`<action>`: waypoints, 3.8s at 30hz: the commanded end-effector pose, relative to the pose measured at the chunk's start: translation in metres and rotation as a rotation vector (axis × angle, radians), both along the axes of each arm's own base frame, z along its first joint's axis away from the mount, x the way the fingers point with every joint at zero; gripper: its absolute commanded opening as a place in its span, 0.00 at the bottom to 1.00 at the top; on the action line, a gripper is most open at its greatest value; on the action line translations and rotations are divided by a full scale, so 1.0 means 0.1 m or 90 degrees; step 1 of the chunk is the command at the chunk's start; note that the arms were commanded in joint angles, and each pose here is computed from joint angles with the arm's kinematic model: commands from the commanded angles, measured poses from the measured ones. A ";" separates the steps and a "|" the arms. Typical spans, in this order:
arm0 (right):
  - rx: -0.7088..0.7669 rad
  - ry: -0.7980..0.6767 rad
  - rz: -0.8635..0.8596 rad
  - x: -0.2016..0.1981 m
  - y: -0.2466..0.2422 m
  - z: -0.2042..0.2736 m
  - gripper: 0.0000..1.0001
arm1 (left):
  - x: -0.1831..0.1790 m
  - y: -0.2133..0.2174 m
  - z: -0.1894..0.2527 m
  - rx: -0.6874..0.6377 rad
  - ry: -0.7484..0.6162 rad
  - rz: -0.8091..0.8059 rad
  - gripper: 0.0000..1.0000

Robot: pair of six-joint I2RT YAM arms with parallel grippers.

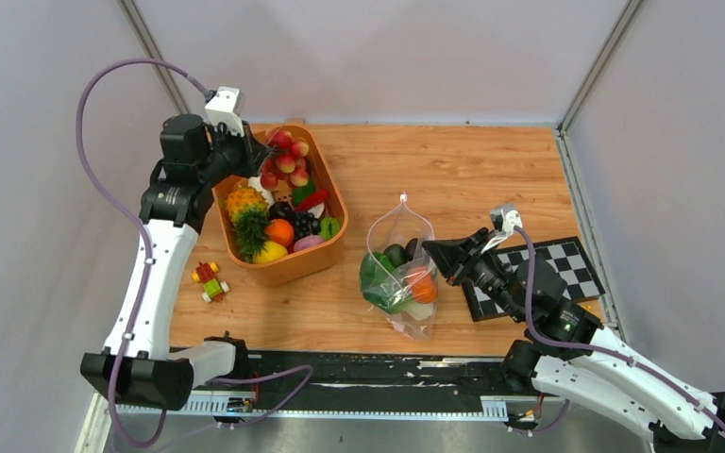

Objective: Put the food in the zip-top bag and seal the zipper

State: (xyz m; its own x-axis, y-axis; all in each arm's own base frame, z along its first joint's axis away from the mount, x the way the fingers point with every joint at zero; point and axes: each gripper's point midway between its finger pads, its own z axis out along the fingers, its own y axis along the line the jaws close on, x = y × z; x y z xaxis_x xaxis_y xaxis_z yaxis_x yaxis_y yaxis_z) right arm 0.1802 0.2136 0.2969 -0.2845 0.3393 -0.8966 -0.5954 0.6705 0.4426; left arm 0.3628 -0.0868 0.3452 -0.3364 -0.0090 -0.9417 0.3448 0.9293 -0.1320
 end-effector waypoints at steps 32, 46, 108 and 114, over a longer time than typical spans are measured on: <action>0.019 0.030 -0.010 0.07 0.08 0.25 0.00 | -1.85 -1.77 0.96 -0.366 -0.095 -0.539 0.00; 0.026 0.017 -0.009 0.05 0.04 0.28 0.00 | -1.62 -1.75 0.35 -0.225 0.013 -0.444 0.00; 0.041 0.038 -0.056 0.23 0.10 0.27 0.00 | -2.32 -2.11 -0.25 -0.031 -0.001 -0.615 0.00; 0.025 0.057 -0.077 0.29 0.07 0.18 0.00 | -2.37 -2.22 -0.17 0.031 -0.070 -0.606 0.00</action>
State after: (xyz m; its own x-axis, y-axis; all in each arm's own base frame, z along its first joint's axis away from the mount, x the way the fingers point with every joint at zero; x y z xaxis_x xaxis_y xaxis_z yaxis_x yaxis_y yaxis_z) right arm 0.2015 0.2278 0.2887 -0.3589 0.3401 -0.8692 -0.4937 0.7212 0.4860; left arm 0.1234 -0.3066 0.3093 -0.2269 0.2734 -0.9348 0.9553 0.2491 -0.1590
